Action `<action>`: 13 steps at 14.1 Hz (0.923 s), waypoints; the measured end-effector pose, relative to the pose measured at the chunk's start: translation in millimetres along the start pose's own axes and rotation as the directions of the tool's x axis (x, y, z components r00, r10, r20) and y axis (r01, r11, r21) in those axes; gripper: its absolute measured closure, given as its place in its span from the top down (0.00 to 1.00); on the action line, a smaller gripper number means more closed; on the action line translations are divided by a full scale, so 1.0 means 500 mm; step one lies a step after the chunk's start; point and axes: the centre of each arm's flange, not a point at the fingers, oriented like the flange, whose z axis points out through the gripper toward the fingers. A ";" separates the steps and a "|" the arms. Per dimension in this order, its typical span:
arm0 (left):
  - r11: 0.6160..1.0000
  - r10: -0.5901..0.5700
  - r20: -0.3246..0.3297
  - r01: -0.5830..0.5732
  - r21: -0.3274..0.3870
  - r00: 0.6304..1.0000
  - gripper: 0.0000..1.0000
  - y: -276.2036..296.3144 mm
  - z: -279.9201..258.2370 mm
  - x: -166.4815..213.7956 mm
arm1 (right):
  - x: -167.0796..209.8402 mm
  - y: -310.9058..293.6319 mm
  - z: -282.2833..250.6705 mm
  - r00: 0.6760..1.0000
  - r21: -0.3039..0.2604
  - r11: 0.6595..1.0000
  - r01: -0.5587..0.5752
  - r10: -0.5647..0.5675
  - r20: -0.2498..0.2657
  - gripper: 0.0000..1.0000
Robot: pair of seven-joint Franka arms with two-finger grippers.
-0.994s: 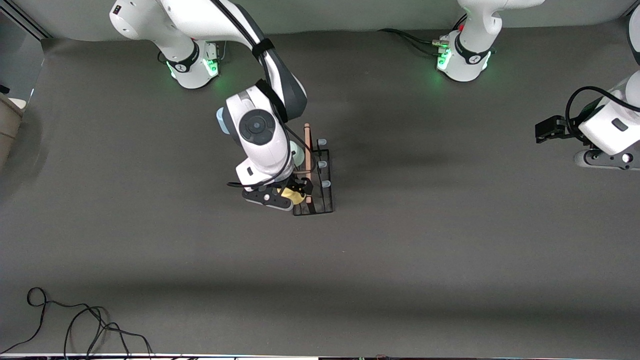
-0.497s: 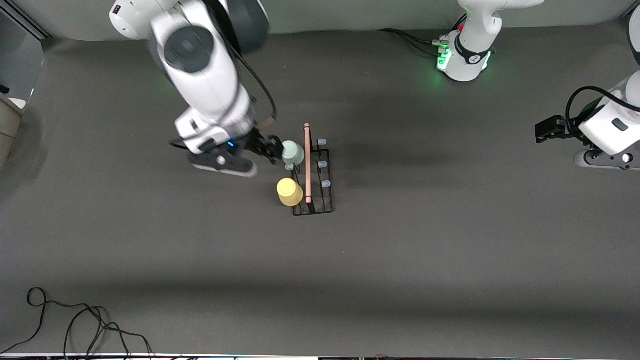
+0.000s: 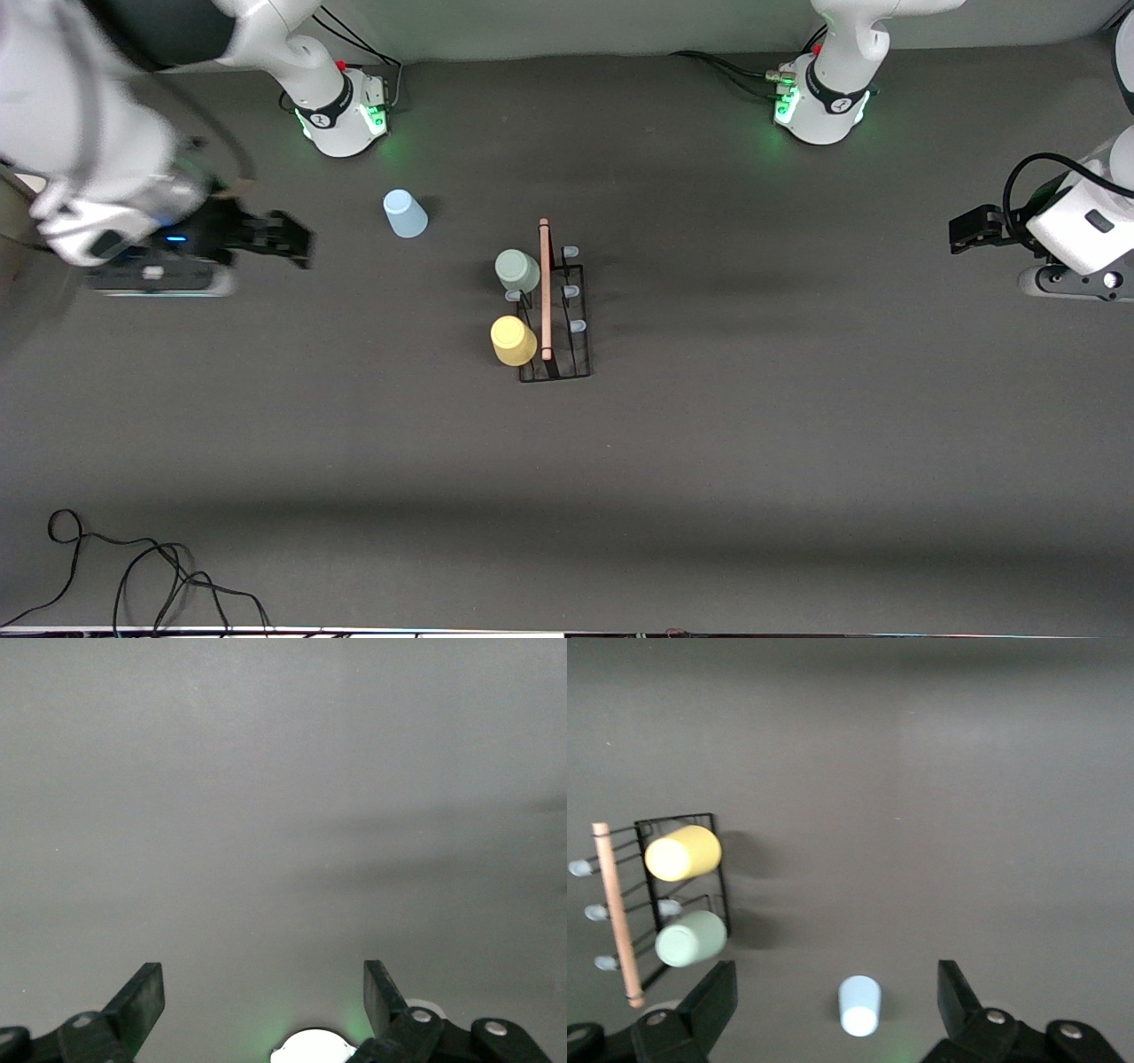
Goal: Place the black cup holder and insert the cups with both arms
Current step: 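Open the right gripper and withdraw it from the rack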
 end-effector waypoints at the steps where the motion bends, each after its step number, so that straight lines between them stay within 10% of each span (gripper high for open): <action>1: 1.000 0.000 0.000 0.000 0.000 1.000 1.00 0.000 0.000 0.000 | -0.005 0.057 -0.005 1.000 0.014 1.000 0.014 -0.014 0.006 1.00; 13: 1.000 0.000 0.000 0.000 0.000 1.000 1.00 0.000 0.000 0.000 | 0.000 0.316 -0.010 1.000 0.001 1.000 -0.004 0.004 -0.021 1.00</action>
